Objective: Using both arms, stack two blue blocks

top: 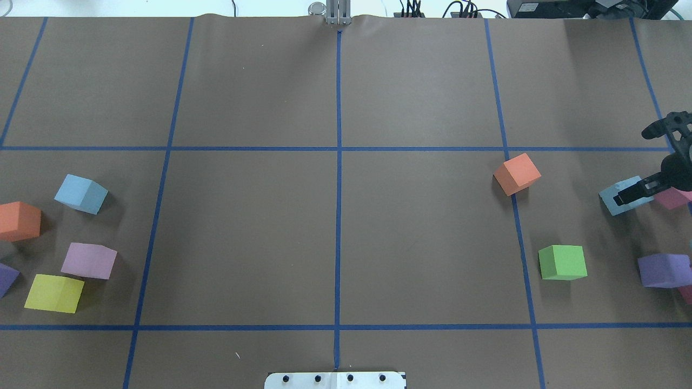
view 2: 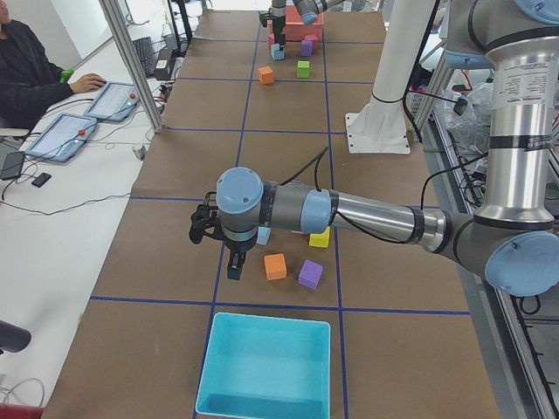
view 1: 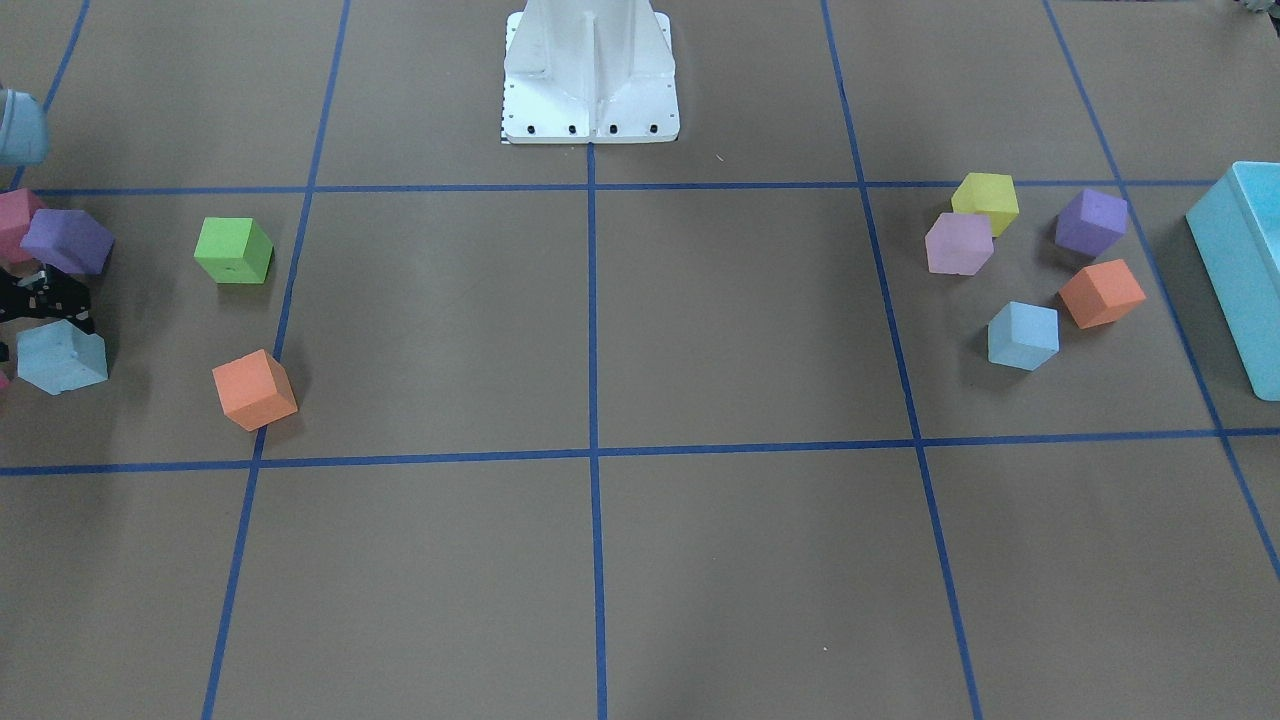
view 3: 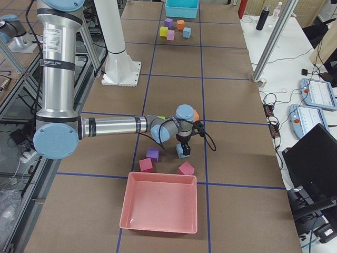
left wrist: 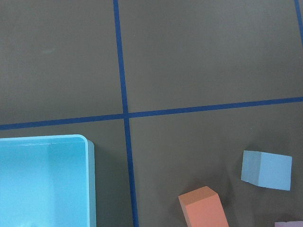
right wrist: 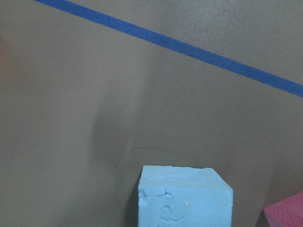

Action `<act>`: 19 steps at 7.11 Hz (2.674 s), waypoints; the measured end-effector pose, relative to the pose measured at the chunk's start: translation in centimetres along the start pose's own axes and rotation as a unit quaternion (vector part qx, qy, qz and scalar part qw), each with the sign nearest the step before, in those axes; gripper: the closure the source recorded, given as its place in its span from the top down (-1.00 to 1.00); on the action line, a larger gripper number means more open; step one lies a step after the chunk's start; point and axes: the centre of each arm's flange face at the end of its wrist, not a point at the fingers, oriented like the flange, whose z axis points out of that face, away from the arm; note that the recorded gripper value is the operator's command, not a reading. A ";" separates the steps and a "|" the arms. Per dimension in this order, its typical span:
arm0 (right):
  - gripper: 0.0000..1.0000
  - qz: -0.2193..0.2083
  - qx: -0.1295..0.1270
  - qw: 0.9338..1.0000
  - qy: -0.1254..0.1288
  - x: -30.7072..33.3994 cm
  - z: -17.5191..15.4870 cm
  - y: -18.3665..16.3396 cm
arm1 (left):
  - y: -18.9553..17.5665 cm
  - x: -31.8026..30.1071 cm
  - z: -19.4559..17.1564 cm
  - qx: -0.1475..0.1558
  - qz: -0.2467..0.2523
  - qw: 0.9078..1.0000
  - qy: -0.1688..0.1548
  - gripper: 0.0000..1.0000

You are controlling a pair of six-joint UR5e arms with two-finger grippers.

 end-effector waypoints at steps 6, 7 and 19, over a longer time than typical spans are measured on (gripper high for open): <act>1.00 0.013 -0.004 1.000 0.012 1.3 2.3 -1.6 | 0.0 0.0 0.1 -0.001 0.000 1.000 0.000 0.96; 1.00 0.020 0.004 1.000 0.008 1.2 2.3 -1.4 | 0.0 0.0 0.1 -0.001 0.000 1.000 0.000 0.96; 0.23 0.046 0.017 0.998 -0.029 -0.6 1.4 -3.0 | -0.1 0.0 0.1 -0.001 0.000 1.000 0.000 0.96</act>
